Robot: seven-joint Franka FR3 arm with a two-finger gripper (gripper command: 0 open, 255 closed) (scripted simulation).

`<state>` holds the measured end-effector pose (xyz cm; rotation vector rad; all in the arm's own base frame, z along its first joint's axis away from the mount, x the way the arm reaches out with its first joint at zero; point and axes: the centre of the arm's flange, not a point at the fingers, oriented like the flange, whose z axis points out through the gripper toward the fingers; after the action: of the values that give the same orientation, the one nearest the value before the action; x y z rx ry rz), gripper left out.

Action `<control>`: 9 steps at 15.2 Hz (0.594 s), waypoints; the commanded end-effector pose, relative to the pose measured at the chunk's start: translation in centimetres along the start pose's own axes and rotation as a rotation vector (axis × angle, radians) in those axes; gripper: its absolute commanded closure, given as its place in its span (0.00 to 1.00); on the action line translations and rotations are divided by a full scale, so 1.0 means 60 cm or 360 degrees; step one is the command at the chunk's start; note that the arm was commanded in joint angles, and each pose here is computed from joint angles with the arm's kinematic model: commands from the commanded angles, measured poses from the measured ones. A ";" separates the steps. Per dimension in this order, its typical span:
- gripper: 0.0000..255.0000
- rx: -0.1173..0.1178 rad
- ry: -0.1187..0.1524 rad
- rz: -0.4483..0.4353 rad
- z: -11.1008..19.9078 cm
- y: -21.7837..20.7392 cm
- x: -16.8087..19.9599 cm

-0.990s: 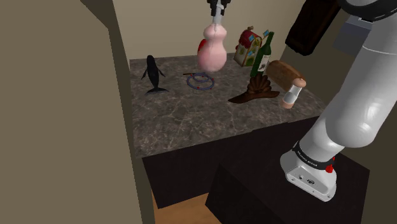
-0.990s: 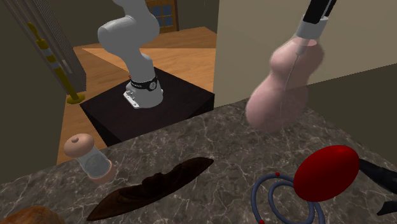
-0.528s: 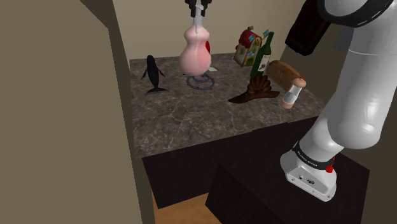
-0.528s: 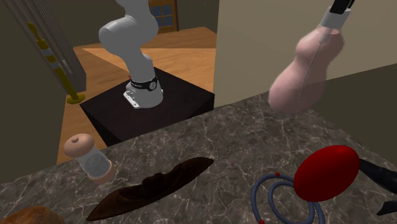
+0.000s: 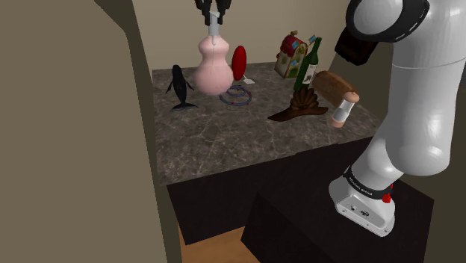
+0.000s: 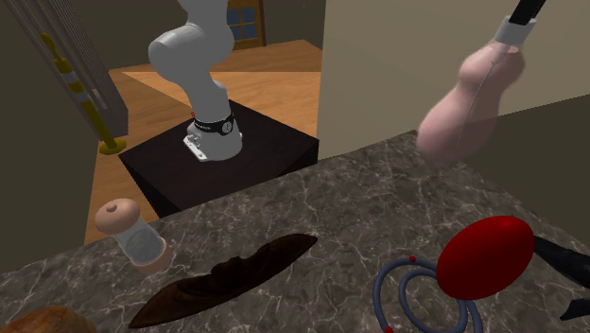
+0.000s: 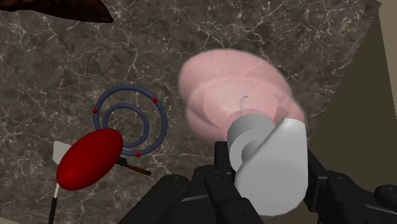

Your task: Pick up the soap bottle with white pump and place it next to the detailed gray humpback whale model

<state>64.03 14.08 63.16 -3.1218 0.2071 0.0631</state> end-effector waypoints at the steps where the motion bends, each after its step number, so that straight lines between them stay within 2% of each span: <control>1: 1.00 0.0001 0.0003 0.0001 0.017 -0.001 0.000; 9: 1.00 0.0001 0.0003 0.0001 0.087 0.000 0.003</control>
<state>64.08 14.24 58.30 -3.1218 0.2081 0.0630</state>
